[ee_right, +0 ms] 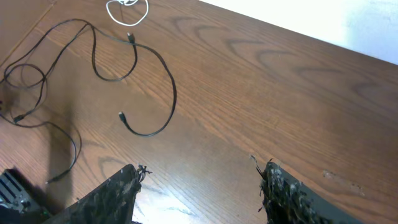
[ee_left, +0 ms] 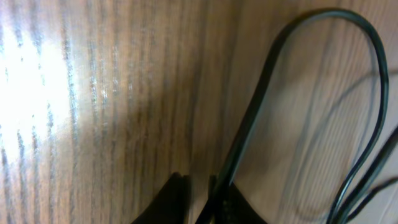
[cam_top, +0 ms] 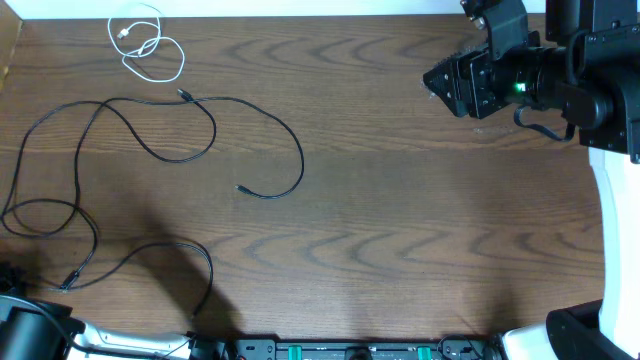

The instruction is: Untangle cables

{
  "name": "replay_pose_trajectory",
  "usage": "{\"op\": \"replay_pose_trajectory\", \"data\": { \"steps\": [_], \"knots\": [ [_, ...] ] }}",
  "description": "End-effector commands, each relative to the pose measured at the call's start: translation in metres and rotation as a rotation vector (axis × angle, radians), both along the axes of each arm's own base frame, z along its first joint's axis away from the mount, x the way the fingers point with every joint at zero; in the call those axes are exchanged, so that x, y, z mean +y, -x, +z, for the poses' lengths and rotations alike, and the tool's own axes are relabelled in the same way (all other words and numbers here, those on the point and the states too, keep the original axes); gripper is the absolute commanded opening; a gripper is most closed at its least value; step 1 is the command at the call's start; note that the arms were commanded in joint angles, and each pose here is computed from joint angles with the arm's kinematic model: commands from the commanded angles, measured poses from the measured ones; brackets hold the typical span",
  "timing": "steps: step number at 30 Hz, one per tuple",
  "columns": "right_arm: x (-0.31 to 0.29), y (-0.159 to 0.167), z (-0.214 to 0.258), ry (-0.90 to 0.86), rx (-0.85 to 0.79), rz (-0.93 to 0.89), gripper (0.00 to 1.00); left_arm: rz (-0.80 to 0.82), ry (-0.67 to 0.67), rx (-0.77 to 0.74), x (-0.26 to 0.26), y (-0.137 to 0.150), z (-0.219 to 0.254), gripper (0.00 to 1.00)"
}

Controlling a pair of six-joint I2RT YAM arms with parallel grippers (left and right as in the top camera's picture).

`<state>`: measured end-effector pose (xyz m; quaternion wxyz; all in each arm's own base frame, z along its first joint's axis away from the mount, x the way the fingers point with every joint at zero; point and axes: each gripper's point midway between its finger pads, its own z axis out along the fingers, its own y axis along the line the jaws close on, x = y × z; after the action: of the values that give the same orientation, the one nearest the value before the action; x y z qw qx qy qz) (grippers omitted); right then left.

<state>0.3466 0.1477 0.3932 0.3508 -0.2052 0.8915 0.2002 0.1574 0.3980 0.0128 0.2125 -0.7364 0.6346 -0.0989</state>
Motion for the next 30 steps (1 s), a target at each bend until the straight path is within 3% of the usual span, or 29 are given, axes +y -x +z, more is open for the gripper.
{"op": "replay_pose_trajectory", "data": {
  "steps": [1, 5, 6, 12, 15, 18, 23, 24, 26, 30],
  "knots": [
    [0.001, -0.001, -0.004, -0.006, 0.018, -0.003, 0.6, -0.022, -0.041, -0.041, 0.002, -0.007, 0.021, 0.33],
    [0.001, -0.001, -0.004, -0.006, 0.019, -0.003, 0.6, -0.025, -0.117, -0.058, 0.006, -0.009, 0.054, 0.89],
    [0.001, -0.001, -0.004, -0.006, 0.019, -0.003, 0.62, -0.029, -0.141, -0.064, 0.006, -0.011, 0.065, 0.96],
    [0.002, -0.002, -0.008, -0.002, 0.034, 0.001, 0.69, -0.055, -0.215, -0.095, -0.008, -0.027, 0.113, 0.97],
    [0.004, -0.004, -0.017, 0.006, 0.064, 0.004, 0.7, -0.106, -0.206, -0.112, -0.032, -0.051, 0.128, 0.97],
    [0.005, -0.008, -0.023, 0.009, 0.081, 0.004, 0.7, -0.183, -0.125, -0.097, -0.069, -0.071, 0.126, 0.97],
    [0.01, -0.01, -0.028, -0.004, 0.102, 0.021, 0.7, -0.325, 0.122, -0.045, -0.151, -0.087, 0.108, 0.97],
    [0.011, -0.01, -0.028, -0.006, 0.102, 0.023, 0.7, -0.377, 0.14, -0.039, -0.164, -0.091, 0.107, 0.85],
    [0.011, -0.01, -0.028, -0.007, 0.103, 0.024, 0.7, -0.489, 0.175, -0.012, -0.192, -0.096, 0.106, 0.52],
    [0.011, -0.01, -0.028, -0.009, 0.102, 0.024, 0.7, -0.578, 0.231, 0.103, -0.228, -0.094, 0.099, 0.62]
  ]
}}
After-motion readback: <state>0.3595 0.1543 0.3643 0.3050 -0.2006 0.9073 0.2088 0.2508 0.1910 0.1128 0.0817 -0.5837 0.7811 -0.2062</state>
